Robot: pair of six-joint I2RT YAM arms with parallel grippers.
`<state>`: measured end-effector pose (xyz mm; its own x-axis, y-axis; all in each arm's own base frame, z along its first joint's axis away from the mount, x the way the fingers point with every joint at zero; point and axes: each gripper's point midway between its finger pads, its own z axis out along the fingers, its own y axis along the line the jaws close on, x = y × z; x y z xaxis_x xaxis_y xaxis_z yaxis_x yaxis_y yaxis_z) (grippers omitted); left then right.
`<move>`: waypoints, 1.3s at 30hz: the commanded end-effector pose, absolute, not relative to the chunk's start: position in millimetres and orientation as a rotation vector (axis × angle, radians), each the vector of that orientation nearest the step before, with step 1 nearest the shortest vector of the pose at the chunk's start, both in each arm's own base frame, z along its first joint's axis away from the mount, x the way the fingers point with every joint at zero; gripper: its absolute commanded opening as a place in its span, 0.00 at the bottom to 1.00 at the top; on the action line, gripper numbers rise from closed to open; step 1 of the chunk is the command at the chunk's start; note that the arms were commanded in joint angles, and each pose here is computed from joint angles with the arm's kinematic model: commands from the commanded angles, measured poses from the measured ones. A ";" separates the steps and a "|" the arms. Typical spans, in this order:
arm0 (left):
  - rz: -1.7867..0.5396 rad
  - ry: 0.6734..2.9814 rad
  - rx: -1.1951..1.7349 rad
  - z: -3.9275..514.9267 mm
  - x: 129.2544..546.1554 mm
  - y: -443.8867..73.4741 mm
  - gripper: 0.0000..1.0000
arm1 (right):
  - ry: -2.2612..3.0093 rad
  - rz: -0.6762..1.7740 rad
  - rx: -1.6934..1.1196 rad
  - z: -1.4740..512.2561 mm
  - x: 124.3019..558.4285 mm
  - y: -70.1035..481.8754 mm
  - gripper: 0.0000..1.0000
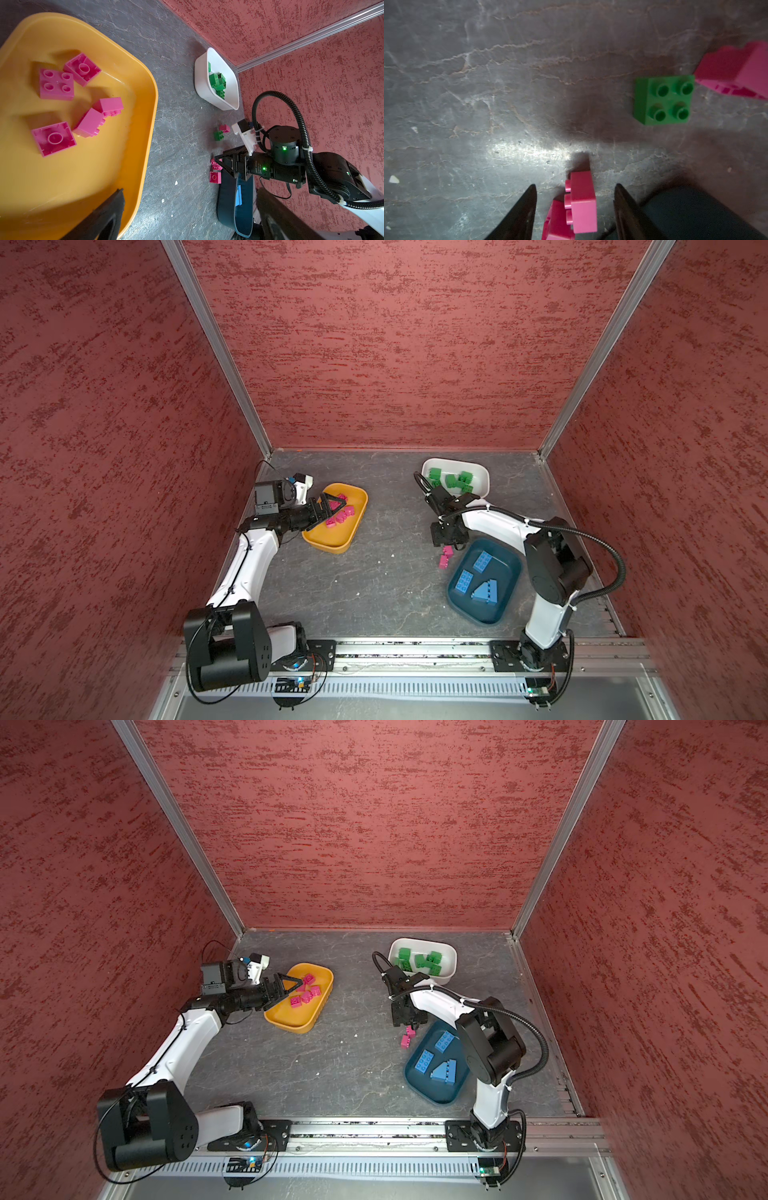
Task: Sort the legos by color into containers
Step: 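Lower the right gripper onto another pink brick and grasp it, then carry the pink brick over the yellow tray and open the right gripper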
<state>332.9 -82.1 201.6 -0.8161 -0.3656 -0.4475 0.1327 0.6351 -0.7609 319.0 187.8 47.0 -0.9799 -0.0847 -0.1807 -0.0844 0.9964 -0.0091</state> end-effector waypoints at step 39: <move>-1.118 2.262 -0.138 206.1 335.6 -84.0 0.99 | 2.743 0.612 -0.257 131.4 369.8 302.4 0.17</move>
<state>334.1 -82.2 197.1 -0.8221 -0.3611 -0.4401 0.1279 0.6361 -0.7609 363.8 260.0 116.3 -0.9451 -0.0857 -0.3154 -0.1714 0.9516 0.2551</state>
